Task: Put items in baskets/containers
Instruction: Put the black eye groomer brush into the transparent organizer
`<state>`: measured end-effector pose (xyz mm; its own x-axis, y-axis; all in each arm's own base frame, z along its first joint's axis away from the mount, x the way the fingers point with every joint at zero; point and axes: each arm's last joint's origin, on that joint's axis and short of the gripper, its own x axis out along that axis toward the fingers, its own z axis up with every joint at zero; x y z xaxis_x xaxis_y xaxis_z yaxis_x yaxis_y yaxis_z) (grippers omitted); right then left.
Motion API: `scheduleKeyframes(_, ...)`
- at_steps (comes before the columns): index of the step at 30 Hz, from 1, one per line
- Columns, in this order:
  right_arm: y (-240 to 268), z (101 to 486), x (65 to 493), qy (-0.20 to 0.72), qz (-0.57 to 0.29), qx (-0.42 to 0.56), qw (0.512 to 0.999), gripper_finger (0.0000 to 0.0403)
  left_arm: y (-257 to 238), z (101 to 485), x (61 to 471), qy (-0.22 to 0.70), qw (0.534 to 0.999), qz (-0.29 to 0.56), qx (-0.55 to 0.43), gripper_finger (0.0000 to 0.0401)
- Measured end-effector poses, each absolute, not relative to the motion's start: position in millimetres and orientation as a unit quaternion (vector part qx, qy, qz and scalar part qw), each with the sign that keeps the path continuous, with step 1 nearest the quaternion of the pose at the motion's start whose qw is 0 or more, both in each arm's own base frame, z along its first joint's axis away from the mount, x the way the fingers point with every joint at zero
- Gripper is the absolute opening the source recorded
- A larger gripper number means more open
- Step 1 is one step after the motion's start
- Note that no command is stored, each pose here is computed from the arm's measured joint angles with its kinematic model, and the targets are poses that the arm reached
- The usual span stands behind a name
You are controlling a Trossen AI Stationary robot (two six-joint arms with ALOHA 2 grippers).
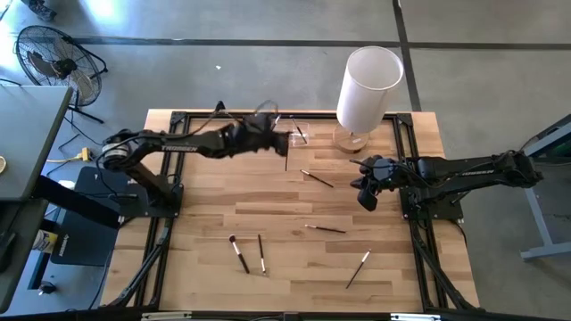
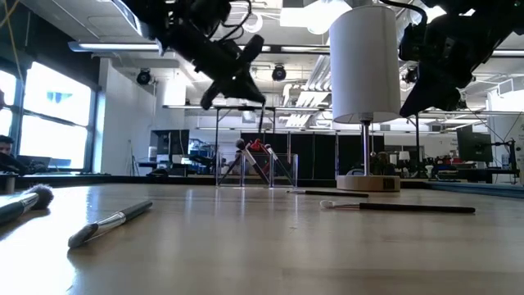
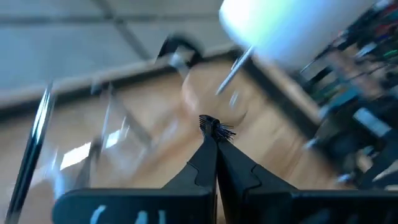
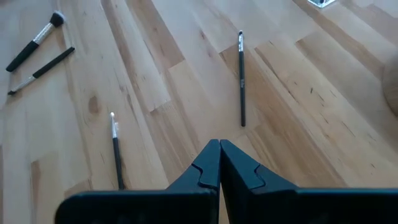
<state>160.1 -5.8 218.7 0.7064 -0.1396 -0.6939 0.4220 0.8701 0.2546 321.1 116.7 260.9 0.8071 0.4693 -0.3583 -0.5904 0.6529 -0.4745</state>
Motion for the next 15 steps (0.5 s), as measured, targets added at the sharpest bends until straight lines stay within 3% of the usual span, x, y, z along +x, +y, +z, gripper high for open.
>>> scheduleKeyframes(9,-8.8,219.1,159.8,0.333,-0.207,0.197,0.898,0.0,182.3,278.1,288.7,-0.063,0.95,0.209,-0.225,0.0)
scheduleKeyframes(15,-10.6,219.5,159.4,0.319,-0.242,0.203,0.893,0.0,204.2,267.9,261.6,-0.084,0.971,0.186,-0.124,0.0)
